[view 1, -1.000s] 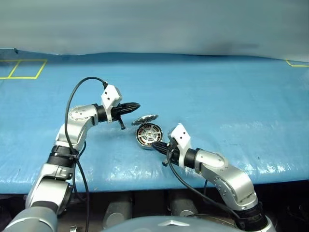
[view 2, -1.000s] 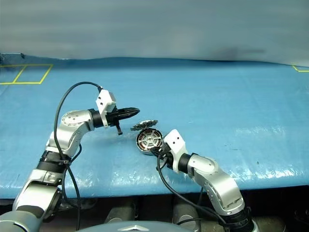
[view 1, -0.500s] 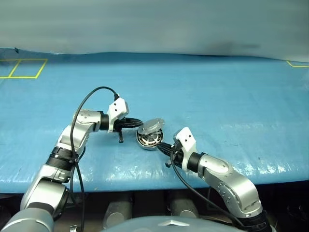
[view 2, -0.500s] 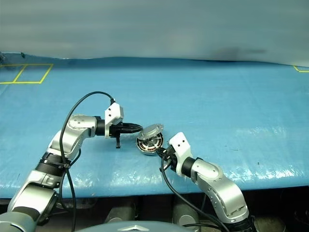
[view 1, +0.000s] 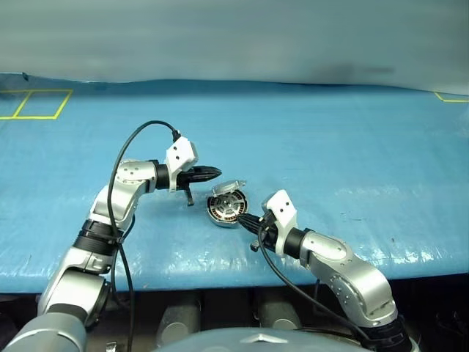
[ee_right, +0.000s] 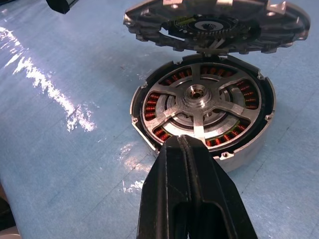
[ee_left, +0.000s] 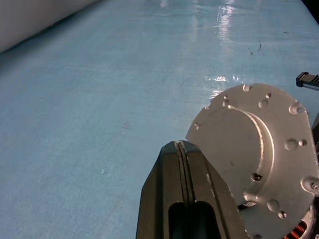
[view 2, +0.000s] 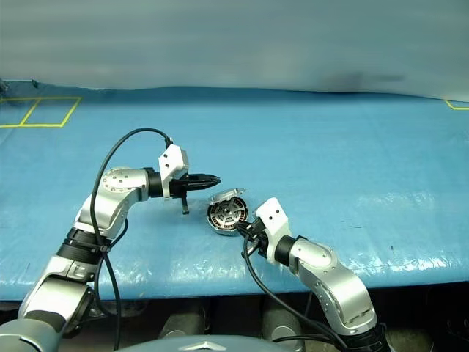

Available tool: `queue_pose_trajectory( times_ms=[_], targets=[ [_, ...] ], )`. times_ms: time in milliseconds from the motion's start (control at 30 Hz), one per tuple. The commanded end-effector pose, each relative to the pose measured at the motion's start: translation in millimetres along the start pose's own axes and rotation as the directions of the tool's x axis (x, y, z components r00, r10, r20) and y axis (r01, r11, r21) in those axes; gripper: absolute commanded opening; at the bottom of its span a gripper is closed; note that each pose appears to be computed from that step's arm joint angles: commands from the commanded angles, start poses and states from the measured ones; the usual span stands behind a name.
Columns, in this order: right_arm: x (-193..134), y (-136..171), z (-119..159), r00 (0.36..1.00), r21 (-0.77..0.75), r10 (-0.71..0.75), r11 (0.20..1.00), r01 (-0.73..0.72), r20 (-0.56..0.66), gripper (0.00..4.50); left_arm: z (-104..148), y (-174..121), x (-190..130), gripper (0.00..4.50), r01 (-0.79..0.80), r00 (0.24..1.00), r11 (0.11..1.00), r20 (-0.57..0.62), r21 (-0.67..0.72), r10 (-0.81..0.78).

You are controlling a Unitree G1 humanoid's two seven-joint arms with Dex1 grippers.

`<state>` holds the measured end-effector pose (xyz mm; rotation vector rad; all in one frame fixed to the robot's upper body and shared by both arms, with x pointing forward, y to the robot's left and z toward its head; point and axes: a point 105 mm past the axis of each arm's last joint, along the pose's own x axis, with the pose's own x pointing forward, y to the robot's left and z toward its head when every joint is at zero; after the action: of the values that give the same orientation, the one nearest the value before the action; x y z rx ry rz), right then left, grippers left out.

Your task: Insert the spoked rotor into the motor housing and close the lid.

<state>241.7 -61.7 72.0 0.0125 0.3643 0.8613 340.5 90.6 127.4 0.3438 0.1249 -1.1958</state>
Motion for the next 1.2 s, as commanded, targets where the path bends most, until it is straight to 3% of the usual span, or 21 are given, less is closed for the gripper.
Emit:
queue_pose_trajectory(
  times_ms=[33,400,1200],
  targets=[
    [-1.9,4.6,8.5,0.999,-0.01,0.015,1.0,-0.015,0.04,0.04,11.3,-1.4,6.3,0.0,0.061,0.998,0.998,0.031,0.032,-0.062],
    [-10.5,-7.1,1.8,0.997,0.017,-0.066,0.998,0.065,0.032,0.04,3.5,-34.6,15.5,0.0,0.257,0.966,0.966,0.019,-0.004,-0.257],
    [-17.9,-18.8,5.2,0.992,0.028,-0.12,0.993,0.119,0.04,0.04,-42.1,-52.8,10.5,0.0,0.259,0.952,0.965,-0.162,-0.036,-0.262]
  ],
)
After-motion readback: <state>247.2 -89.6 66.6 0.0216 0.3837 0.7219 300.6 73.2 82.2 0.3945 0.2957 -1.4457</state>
